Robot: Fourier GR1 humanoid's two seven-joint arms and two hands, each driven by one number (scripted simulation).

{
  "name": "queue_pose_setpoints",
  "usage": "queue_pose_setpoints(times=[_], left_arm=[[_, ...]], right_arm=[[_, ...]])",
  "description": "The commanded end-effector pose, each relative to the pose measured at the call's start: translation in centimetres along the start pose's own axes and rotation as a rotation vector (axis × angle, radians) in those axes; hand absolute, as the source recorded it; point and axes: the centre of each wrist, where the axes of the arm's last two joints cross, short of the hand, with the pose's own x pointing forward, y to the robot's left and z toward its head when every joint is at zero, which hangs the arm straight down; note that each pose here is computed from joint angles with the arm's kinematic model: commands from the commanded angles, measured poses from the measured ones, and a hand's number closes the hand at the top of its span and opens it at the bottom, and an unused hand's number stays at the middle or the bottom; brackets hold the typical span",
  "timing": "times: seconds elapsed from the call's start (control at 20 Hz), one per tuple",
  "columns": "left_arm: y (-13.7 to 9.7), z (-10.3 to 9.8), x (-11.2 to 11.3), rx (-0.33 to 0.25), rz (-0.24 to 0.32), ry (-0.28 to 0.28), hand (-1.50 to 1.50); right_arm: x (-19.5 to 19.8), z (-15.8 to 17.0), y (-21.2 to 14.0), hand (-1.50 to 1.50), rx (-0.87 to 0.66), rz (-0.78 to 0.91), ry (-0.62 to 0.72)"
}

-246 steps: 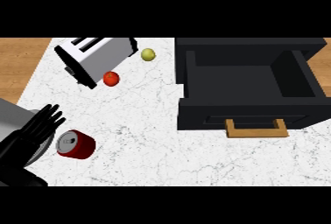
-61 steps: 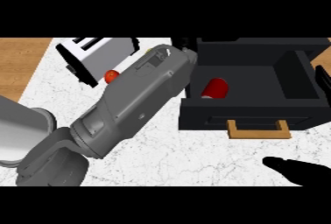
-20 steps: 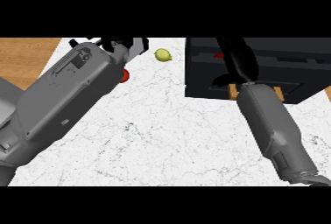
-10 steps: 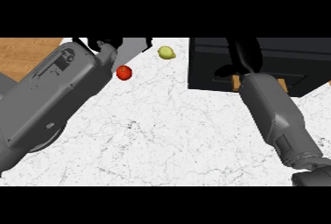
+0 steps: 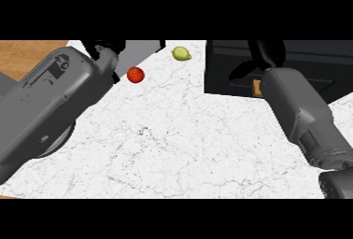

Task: Pick up the can, place it into the drawer and close the drawer

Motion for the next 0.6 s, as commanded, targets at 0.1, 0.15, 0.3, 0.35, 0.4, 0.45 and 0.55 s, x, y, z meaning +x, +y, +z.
queue_pose_setpoints(times=[0.1,0.15,0.3,0.35,0.4,0.45,0.55], left_arm=[[0.3,0.8,-0.8,-0.012,-0.011,-0.006,-1.50],[0.0,0.5,0.8,-0.010,0.002,-0.003,-1.50],[0.3,1.0,0.2,-0.015,0.006,-0.011,-1.50],[1.0,1.0,-0.7,-0.008,-0.011,-0.005,-1.50],[0.3,1.1,-0.1,0.000,-0.001,-0.006,-1.50],[0.8,0.9,0.0,-0.007,-0.003,0.006,-1.50],[0.8,0.9,0.0,0.005,0.005,0.008,-1.50]], right_arm=[[0.5,-3.2,-3.6,-1.50,-0.035,-0.038,0.002],[1.1,-2.7,-2.7,-1.50,0.025,-0.077,-0.056],[2.6,-3.5,-3.4,-1.50,0.001,-0.341,-0.011],[1.8,-2.9,-2.7,-1.50,-0.009,-0.394,0.031],[3.3,-2.7,-2.1,-1.50,0.014,-0.483,0.041],[2.1,-3.5,-3.5,-1.50,-0.002,-0.539,0.053],[2.9,-3.5,-3.3,-1.50,-0.018,-0.656,0.069]])
